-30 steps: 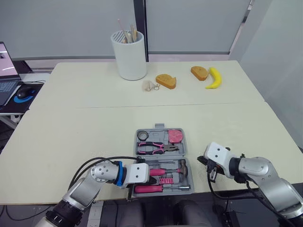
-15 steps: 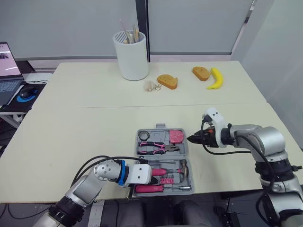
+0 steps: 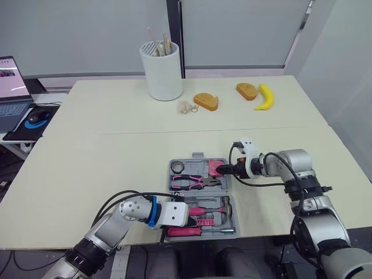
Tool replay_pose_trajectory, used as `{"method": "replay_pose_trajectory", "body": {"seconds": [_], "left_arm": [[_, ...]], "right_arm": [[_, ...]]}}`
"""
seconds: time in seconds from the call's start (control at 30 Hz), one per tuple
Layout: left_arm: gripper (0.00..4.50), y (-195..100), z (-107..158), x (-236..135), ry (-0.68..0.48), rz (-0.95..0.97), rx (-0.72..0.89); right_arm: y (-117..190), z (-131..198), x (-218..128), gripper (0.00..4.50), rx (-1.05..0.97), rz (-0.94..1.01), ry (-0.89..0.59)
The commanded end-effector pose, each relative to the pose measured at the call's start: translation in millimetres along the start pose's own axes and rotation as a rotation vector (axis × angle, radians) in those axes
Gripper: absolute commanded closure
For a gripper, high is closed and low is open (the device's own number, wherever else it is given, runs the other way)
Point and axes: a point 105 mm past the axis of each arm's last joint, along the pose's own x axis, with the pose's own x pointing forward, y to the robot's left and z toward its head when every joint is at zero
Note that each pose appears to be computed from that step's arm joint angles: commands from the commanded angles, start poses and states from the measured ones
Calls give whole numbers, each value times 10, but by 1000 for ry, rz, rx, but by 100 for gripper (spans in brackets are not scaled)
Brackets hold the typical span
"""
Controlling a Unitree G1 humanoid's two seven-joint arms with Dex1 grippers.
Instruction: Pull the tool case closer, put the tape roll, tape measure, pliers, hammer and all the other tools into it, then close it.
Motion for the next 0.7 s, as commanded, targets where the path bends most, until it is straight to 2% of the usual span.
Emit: {"method": "replay_pose_trajectory", "body": {"seconds": [0.03, 0.27, 0.43, 0.7], "left_arm": [[450, -160, -404, 6, 155, -39, -87], [450, -249, -485, -6, 196, -97, -60], [450, -262, -508, 23, 210, -117, -54], [450, -301, -551, 6, 228, -140, -53]], "right_arm": [[67, 83, 56, 1, 10, 66, -32], [-9, -6, 205, 1, 2, 69, -1], [191, 5, 228, 1, -37, 226, -9], [469, 329, 102, 1, -123, 392, -128]]}}
